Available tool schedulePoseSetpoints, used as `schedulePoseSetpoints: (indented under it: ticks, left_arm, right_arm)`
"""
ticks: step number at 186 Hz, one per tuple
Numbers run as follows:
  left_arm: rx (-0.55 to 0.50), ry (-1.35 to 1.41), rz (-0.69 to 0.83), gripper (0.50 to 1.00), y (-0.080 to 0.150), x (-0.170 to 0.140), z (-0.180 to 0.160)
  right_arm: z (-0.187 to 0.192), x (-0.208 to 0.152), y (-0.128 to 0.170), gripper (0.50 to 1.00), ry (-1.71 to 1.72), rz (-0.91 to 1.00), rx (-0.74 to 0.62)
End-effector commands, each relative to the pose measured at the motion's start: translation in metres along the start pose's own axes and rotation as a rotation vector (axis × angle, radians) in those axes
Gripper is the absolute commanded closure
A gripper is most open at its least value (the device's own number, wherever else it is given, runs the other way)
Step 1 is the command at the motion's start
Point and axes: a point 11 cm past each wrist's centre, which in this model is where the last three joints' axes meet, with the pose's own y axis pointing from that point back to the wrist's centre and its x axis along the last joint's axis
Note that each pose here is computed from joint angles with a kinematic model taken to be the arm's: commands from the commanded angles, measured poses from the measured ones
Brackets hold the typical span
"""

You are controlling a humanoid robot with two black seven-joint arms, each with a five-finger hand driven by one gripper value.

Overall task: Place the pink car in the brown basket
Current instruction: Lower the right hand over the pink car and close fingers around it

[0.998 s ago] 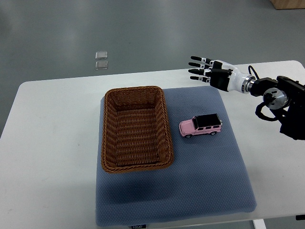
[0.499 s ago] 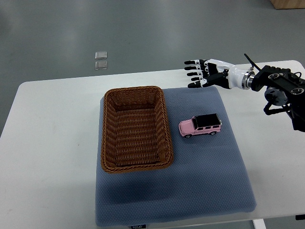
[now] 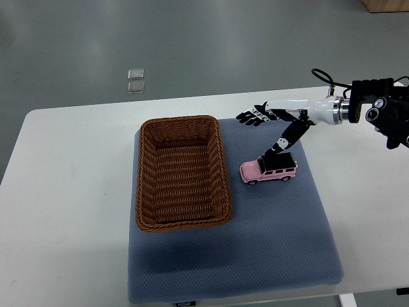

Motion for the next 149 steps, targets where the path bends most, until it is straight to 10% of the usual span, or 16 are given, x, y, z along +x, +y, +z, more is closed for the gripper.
schedulePoseSetpoints:
  ticks: [1, 149]
  left_arm:
    - [0.0, 0.0, 0.0, 0.5, 0.0, 0.0, 0.0]
    - [0.0, 0.0, 0.0, 0.5, 0.0, 0.0, 0.0]
  right_arm:
    - [0.009, -0.012, -0.002, 0.574, 0.013, -0.035, -0.025]
    - [0.038, -0.041, -0.008, 0.585, 0.216, -0.007, -0.084]
